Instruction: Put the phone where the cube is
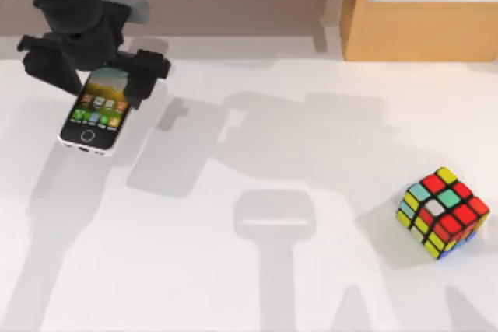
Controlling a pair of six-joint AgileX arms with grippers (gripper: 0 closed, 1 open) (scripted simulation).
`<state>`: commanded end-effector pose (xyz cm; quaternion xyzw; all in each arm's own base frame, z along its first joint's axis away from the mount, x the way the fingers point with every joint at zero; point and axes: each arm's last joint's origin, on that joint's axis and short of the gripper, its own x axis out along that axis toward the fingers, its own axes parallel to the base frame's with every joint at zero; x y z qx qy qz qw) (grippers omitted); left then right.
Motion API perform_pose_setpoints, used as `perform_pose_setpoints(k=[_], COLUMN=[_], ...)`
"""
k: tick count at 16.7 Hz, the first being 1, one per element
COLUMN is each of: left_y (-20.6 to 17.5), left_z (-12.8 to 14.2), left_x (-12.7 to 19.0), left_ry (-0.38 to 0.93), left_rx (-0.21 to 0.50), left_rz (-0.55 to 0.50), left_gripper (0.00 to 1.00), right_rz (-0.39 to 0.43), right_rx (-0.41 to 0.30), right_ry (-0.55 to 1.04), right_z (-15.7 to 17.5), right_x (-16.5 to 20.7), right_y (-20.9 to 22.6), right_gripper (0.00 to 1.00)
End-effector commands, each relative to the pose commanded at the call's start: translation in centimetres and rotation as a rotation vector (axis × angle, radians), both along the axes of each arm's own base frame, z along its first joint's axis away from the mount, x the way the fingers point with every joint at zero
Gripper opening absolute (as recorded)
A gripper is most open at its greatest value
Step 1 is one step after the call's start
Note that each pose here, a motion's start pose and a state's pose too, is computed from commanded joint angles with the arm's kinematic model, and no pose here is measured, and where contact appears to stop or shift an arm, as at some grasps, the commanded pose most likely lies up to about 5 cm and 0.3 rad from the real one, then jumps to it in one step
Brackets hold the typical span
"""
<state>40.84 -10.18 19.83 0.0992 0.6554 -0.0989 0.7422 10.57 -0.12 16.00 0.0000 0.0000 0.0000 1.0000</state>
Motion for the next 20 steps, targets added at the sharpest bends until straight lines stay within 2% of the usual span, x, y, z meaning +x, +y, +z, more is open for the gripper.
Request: perform_pose_setpoints(k=[3, 6, 10, 14, 20], left_y=[-8.0, -15.0, -22.0, -25.4, -25.6], left_z=[0.2, 0.1, -0.3, -0.7, -0.6], left_x=[-1.4, -4.1, -8.5, -11.4, -11.6], left_ry=[0.023, 0.048, 0.075, 0.089, 0.088], left_rx=[-0.016, -0.021, -0.014, -0.003, -0.005], left_rz=[0.074, 0.143, 0.218, 0.26, 0.264], left_gripper=[0.0, 0.0, 0.0, 0.0, 0.0], right_rz=[0.0, 0.0, 0.0, 0.0, 0.0], right_rx=[0.0, 0.0, 0.0, 0.0, 0.0], right_ry=[0.0, 0.0, 0.0, 0.0, 0.0], right_z=[0.0, 0.0, 0.0, 0.0, 0.0], right_x=[0.0, 0.0, 0.0, 0.0, 0.0], right_y=[0.0, 0.0, 0.0, 0.0, 0.0], right_gripper=[1.0, 1.0, 1.0, 1.0, 1.0])
